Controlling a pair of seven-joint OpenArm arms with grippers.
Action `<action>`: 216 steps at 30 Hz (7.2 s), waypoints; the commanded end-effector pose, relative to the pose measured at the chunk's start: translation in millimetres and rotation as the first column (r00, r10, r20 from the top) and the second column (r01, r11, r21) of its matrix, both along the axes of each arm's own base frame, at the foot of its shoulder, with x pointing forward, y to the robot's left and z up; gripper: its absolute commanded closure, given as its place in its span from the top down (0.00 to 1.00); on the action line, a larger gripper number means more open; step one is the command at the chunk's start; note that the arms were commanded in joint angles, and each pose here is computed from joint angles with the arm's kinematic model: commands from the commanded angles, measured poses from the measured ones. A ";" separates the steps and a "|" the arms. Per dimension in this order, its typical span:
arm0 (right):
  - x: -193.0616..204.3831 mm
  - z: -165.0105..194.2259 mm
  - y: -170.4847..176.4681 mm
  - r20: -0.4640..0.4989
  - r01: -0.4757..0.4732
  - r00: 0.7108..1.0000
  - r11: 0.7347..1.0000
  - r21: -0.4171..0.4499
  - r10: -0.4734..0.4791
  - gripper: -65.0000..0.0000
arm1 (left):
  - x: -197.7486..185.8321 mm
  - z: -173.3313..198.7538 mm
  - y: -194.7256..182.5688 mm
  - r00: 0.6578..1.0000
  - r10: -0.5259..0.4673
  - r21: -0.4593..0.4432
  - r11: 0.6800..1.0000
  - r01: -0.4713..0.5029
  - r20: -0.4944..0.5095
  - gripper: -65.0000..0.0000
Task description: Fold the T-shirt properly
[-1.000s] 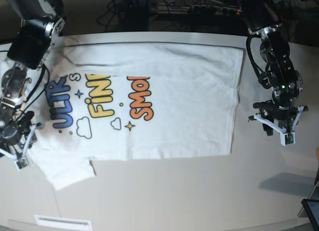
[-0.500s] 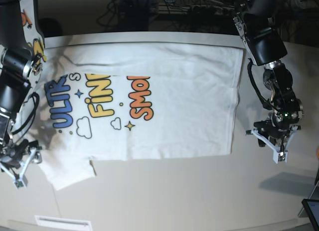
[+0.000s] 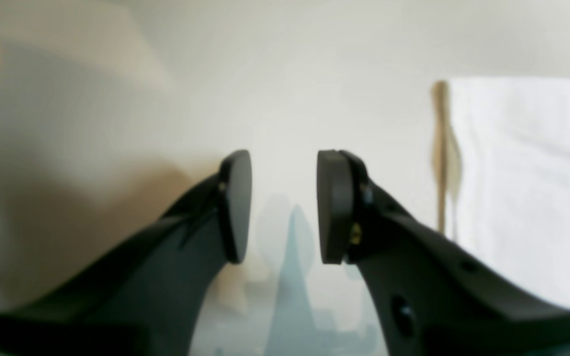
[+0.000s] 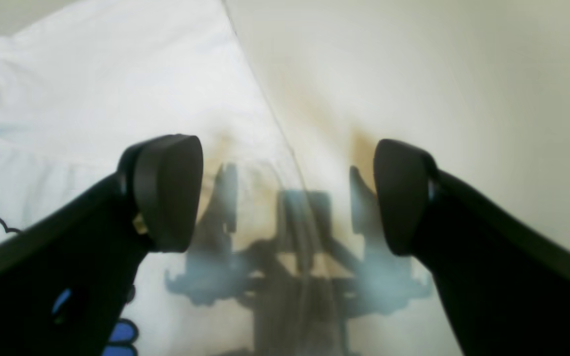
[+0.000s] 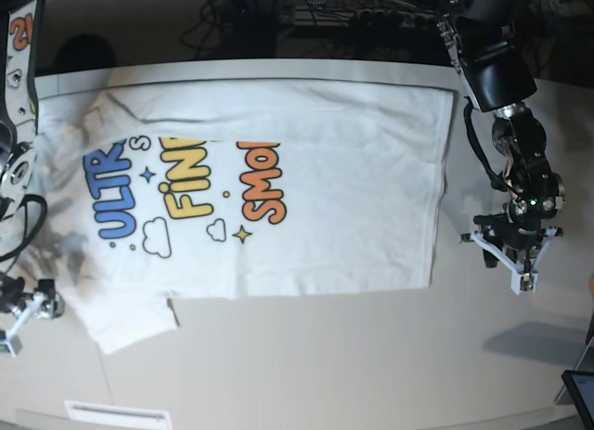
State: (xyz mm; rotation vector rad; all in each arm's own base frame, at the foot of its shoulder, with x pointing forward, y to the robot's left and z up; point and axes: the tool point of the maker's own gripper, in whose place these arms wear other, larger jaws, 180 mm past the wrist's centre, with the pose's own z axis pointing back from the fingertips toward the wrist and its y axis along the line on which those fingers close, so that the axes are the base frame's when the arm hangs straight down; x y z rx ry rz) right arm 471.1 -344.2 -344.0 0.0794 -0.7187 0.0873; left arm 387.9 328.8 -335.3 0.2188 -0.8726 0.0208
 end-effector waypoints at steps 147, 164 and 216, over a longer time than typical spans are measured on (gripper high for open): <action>15.7 14.2 64.5 0.100 -0.058 0.993 0.998 -0.009 0.059 0.76 | -84.7 64.7 37.7 0.986 0.101 0.129 0.985 -0.118 0.131 0.43; 14.5 3.9 51.1 0.102 0.030 0.993 0.956 0.291 -0.063 0.78 | -96.6 57.5 48.6 0.991 0.101 0.164 0.980 -0.113 0.084 0.43; -3.2 -61.4 89.1 0.037 0.073 0.996 0.956 0.285 -0.087 0.77 | -104.3 56.8 54.9 0.994 0.096 0.193 0.975 -0.106 0.059 0.43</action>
